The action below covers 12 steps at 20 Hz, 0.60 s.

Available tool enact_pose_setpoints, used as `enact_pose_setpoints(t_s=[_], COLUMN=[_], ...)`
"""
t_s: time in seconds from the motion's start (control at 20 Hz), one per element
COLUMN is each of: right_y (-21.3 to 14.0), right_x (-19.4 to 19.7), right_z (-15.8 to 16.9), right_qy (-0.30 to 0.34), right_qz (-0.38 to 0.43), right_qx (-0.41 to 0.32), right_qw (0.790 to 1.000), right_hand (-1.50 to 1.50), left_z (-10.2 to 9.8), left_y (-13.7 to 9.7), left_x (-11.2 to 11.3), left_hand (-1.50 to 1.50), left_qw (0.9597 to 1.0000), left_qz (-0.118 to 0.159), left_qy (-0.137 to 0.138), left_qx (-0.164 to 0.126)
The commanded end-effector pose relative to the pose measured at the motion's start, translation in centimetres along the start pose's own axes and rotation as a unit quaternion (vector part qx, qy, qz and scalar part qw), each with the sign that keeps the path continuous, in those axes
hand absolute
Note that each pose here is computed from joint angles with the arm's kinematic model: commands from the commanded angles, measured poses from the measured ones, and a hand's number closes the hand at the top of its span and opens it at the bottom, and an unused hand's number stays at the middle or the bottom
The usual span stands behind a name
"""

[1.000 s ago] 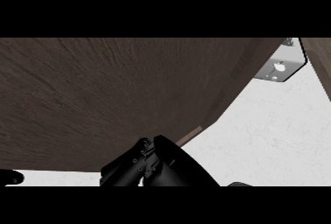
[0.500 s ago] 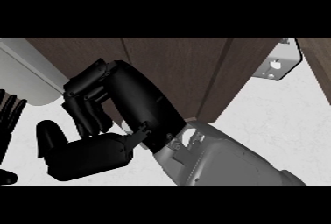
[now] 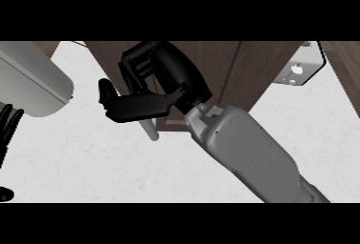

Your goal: Pick up the wine, place it into the cabinet and close the cabinet

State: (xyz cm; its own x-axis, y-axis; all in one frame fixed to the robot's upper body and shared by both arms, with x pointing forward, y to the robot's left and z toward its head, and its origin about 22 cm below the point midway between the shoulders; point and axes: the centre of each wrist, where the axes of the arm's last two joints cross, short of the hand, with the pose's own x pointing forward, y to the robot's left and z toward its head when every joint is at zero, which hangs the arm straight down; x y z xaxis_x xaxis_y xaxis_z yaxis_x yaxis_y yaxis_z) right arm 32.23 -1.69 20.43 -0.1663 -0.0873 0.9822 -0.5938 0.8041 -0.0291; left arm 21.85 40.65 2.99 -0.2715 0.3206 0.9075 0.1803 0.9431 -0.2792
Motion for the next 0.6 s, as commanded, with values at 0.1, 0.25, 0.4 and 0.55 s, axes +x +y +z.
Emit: enact_pose_setpoints(t_s=[0.1,0.25,0.4,0.55], right_y=[-2.0,-4.9,-6.6,-7.8], right_x=[-3.2,-2.2,-3.5,-4.1], right_z=[-0.8,-3.0,-2.0,-2.3], right_qy=[0.01,0.003,-0.001,-0.004], right_qz=[0.014,0.022,0.043,0.053], right_qx=[-0.02,-0.022,-0.038,-0.042], right_qw=[1.0,1.0,0.998,0.998], right_hand=[1.5,1.5,1.5,1.5], left_z=[-0.4,-0.3,0.3,-1.8], left_y=[1.1,0.6,0.0,-0.8], left_x=[-0.3,0.6,0.0,-0.7], left_hand=[-1.5,-1.5,-1.5,-1.5], left_qw=[1.0,1.0,0.9999,0.9999], left_qz=[0.007,-0.001,0.012,0.011], left_qy=[0.003,0.0,0.003,-0.004], left_qx=[0.006,-0.001,-0.005,-0.006])
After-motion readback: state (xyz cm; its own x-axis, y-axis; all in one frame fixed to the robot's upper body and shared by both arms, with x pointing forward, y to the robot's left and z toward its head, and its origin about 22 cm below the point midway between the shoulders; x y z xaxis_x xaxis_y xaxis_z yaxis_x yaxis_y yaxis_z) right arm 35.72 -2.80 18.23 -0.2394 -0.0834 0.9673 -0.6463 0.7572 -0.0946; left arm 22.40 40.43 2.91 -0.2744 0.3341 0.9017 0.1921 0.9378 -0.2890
